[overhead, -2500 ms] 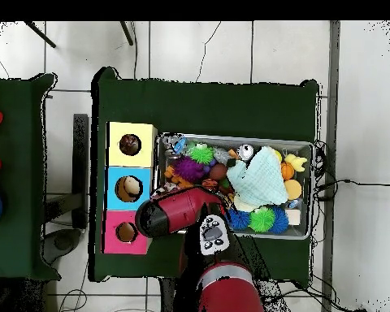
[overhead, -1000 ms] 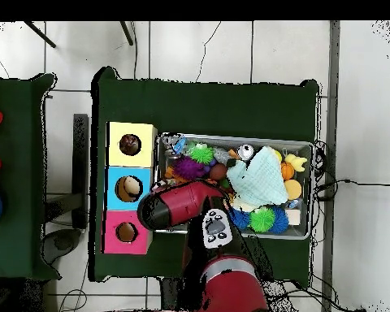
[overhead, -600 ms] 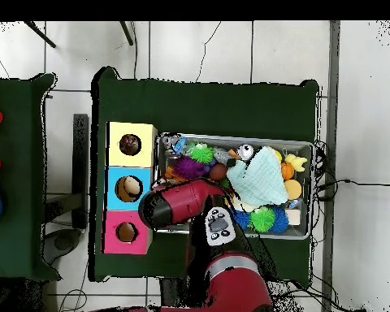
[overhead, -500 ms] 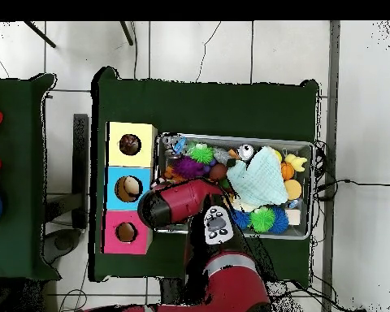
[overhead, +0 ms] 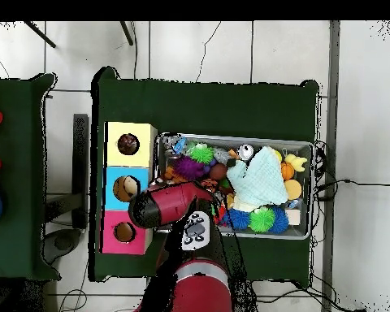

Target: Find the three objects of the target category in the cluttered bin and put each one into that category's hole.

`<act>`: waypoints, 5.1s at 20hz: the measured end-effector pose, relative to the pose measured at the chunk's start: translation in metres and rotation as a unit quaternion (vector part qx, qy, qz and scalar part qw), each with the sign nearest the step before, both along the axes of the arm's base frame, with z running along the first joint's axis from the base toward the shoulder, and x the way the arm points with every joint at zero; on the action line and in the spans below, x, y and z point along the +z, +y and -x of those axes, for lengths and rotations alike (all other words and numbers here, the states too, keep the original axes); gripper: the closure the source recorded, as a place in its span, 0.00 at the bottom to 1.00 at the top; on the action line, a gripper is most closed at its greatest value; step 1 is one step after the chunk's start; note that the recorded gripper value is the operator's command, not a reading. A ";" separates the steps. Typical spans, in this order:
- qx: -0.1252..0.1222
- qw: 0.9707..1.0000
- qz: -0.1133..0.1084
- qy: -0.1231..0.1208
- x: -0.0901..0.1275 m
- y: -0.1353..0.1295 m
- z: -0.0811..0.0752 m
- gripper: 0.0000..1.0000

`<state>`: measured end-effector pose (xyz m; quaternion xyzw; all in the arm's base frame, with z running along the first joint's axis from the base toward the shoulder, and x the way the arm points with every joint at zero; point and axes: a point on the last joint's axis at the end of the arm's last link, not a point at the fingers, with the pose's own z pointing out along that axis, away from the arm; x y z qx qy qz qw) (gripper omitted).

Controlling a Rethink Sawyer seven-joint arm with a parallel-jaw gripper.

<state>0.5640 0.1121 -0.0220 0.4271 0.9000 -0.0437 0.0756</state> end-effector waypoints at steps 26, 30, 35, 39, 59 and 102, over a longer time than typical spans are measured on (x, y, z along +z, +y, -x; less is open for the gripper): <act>-0.042 0.999 -0.004 0.009 -0.001 -0.008 0.003 1.00; -0.053 0.998 -0.006 0.013 0.016 -0.016 0.008 1.00; -0.069 0.997 -0.003 0.029 0.039 -0.027 0.011 1.00; -0.083 0.996 -0.001 0.044 0.056 -0.037 0.011 1.00; -0.085 0.994 -0.012 0.062 0.102 -0.025 0.007 1.00; -0.073 0.992 -0.033 0.094 0.180 0.072 -0.072 1.00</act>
